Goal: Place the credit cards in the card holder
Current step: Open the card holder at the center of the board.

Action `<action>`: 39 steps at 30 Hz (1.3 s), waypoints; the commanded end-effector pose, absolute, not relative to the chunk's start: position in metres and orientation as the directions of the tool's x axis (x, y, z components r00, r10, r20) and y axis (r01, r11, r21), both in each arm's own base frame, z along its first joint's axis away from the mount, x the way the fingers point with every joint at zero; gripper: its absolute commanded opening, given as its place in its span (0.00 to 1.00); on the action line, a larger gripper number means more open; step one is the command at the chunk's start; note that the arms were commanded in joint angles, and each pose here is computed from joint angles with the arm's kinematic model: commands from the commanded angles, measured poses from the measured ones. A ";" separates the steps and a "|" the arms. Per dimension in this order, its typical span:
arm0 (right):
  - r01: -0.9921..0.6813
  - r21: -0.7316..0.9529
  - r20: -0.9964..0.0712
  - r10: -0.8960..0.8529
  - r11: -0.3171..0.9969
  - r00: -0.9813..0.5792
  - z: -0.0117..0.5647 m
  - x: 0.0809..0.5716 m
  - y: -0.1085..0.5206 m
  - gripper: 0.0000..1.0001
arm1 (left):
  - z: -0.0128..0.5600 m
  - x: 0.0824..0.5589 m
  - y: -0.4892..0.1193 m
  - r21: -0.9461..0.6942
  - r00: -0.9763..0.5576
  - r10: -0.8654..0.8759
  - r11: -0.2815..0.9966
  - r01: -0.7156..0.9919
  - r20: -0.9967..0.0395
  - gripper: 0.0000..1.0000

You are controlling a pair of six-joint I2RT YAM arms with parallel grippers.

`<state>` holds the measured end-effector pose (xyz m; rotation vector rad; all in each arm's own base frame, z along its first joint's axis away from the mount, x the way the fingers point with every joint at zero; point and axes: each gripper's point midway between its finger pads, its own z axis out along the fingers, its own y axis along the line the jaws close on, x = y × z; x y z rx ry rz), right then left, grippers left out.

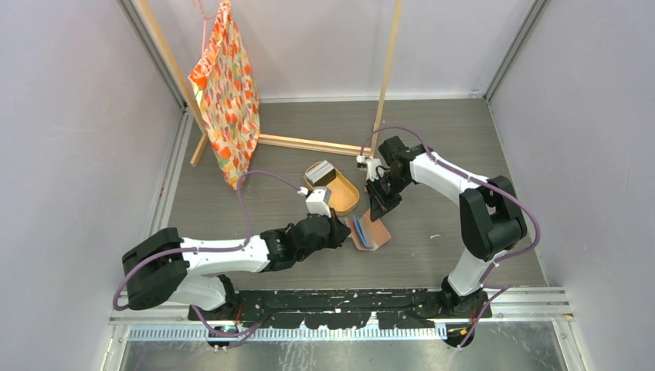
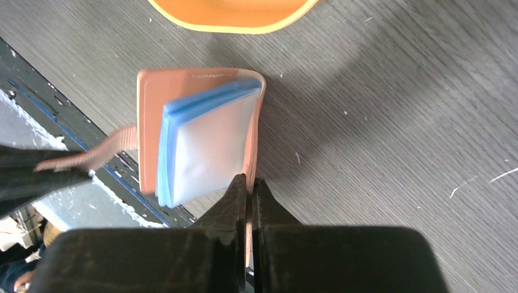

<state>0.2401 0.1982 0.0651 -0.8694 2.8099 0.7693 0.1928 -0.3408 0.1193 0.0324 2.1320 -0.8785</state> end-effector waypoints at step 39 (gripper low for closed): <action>-0.518 0.504 -0.246 -0.460 0.691 -0.853 0.076 0.245 0.198 0.05 | 0.126 0.202 -0.373 -0.788 -0.774 -0.357 0.548 0.281 -0.524 0.54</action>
